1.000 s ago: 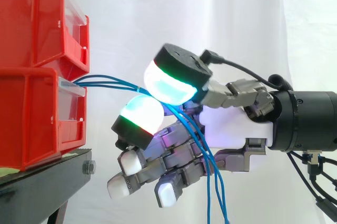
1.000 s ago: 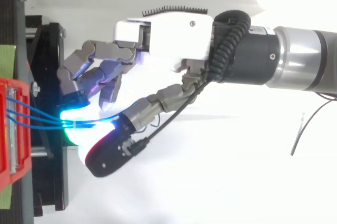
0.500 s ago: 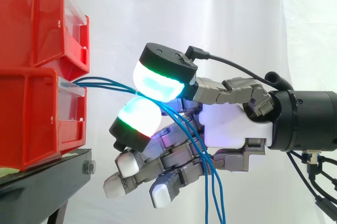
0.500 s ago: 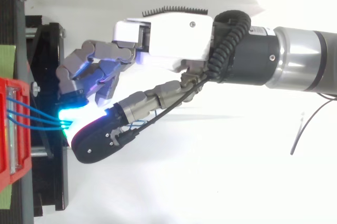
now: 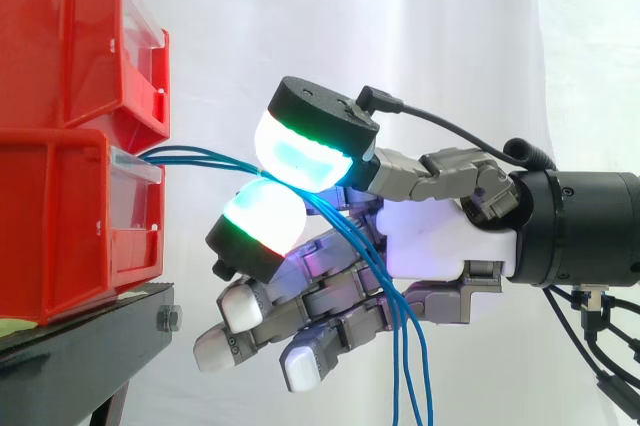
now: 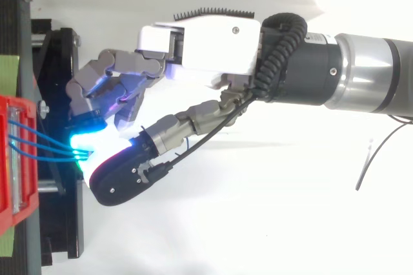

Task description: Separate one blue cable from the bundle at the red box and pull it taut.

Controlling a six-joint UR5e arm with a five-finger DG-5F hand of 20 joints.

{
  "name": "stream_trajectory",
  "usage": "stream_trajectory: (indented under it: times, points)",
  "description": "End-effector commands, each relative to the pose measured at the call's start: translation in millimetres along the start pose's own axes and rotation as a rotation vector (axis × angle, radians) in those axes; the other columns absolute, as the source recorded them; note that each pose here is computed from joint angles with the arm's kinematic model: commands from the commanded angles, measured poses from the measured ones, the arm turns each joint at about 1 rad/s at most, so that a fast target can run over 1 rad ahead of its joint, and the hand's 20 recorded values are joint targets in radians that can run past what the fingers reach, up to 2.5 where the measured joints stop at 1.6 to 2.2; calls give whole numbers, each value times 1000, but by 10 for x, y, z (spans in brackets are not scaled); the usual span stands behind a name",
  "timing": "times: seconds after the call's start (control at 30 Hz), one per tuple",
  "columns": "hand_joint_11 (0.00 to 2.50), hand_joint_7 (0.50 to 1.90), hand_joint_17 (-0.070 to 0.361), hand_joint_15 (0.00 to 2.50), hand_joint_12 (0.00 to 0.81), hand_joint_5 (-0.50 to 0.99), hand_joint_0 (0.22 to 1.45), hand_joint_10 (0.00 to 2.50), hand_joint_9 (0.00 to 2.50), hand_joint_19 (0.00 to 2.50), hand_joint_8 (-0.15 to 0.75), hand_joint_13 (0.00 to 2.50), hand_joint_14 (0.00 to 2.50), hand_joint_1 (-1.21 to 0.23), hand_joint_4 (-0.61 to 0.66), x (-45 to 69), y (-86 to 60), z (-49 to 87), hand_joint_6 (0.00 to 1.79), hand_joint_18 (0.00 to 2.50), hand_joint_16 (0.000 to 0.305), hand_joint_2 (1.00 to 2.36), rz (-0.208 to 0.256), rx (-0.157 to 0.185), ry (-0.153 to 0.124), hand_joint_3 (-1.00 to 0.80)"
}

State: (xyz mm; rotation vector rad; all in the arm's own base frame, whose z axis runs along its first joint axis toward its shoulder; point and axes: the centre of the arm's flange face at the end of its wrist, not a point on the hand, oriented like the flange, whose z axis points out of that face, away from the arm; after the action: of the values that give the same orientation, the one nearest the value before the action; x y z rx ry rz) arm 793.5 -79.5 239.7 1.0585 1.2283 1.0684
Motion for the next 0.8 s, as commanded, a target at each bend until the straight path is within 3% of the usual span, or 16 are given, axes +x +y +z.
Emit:
stream_trajectory:
  times: [0.0,0.57,0.77]
  points:
    - [724,1195,113,301,382,-183,830,16,799,546,352,558,10,-898,13,-1,6,1,907,839,50,1000,-2,-2,0,-500]
    - [791,1273,111,375,382,-135,715,18,929,578,367,678,13,-1042,96,16,-3,3,906,940,49,1000,-5,-1,4,-500]
    - [803,1212,111,390,382,-124,616,21,962,592,371,698,15,-1080,98,16,-3,3,904,953,49,1000,-5,-1,4,-500]
